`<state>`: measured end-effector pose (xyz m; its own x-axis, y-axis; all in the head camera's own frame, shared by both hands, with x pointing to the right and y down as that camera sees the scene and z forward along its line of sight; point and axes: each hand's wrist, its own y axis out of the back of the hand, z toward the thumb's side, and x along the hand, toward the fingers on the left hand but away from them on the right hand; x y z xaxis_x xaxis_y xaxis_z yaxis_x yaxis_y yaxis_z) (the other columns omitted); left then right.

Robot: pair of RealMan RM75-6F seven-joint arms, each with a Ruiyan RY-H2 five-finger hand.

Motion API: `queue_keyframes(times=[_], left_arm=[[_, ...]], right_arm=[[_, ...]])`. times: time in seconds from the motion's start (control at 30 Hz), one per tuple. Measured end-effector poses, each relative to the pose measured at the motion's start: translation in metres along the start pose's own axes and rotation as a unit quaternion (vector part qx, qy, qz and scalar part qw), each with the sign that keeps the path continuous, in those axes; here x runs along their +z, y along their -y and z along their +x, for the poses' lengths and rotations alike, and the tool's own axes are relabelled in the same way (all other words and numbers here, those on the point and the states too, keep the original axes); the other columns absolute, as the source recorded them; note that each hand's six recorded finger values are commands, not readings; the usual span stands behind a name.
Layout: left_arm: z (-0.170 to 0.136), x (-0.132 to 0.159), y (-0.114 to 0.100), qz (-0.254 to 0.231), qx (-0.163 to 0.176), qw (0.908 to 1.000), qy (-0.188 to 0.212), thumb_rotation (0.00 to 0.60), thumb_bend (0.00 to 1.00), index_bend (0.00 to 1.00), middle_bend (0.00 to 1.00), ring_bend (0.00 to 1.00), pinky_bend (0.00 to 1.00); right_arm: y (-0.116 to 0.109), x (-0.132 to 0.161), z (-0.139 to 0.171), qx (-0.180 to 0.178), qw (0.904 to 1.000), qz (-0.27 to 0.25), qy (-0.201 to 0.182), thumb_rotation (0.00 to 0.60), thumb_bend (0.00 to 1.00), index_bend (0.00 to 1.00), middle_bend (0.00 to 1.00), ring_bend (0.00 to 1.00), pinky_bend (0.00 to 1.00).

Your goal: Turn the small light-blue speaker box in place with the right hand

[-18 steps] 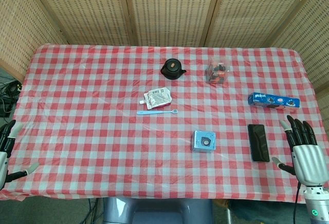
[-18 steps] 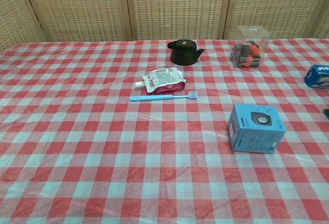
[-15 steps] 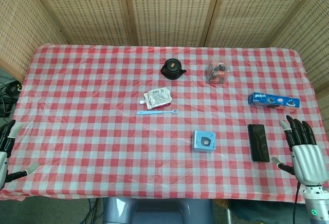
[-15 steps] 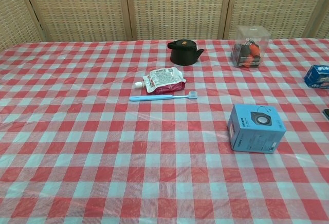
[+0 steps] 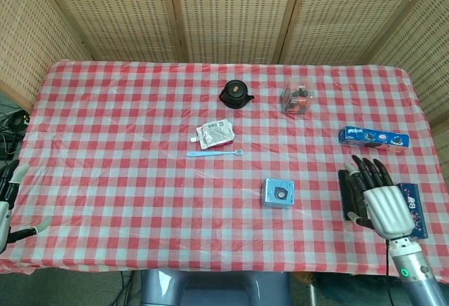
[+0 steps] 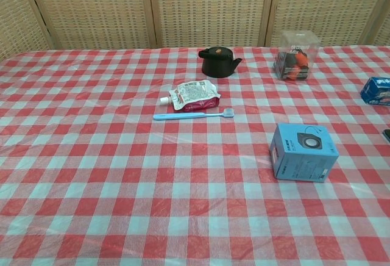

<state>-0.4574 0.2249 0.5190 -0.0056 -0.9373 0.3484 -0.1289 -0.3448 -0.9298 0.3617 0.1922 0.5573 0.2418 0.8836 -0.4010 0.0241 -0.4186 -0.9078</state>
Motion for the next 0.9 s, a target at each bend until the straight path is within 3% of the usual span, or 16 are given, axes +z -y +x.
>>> queue_keyframes(times=[0.13,0.3,0.43,0.67,0.9], left_arm=[[0.008,-0.001,0.002,-0.003,-0.003,1.0,-0.007,0.6,0.0,0.0,0.0,0.0,0.0],[0.015,-0.001,0.004,-0.012,-0.006,0.9999,-0.009,0.6,0.0,0.0,0.0,0.0,0.0],[0.02,-0.004,0.006,-0.009,-0.008,0.9998,-0.017,0.6,0.0,0.0,0.0,0.0,0.0],[0.026,-0.005,0.01,-0.008,-0.017,0.9996,-0.021,0.6,0.0,0.0,0.0,0.0,0.0],[0.026,-0.005,0.01,-0.006,-0.018,0.9996,-0.023,0.6,0.0,0.0,0.0,0.0,0.0]], right_arm=[[0.012,0.03,-0.024,0.044,0.9976,0.003,-0.054,0.6,0.0,0.15,0.09,0.02,0.12],[0.026,0.072,-0.051,0.081,0.9899,0.015,-0.115,0.6,0.0,0.24,0.19,0.15,0.24],[0.036,0.098,-0.062,0.08,0.9883,0.02,-0.129,0.6,0.0,0.28,0.23,0.2,0.29],[0.057,0.134,-0.071,0.075,0.9862,0.039,-0.142,0.6,0.0,0.27,0.23,0.2,0.29],[0.075,0.143,-0.084,0.074,0.9835,0.085,-0.141,0.6,0.08,0.26,0.23,0.21,0.32]])
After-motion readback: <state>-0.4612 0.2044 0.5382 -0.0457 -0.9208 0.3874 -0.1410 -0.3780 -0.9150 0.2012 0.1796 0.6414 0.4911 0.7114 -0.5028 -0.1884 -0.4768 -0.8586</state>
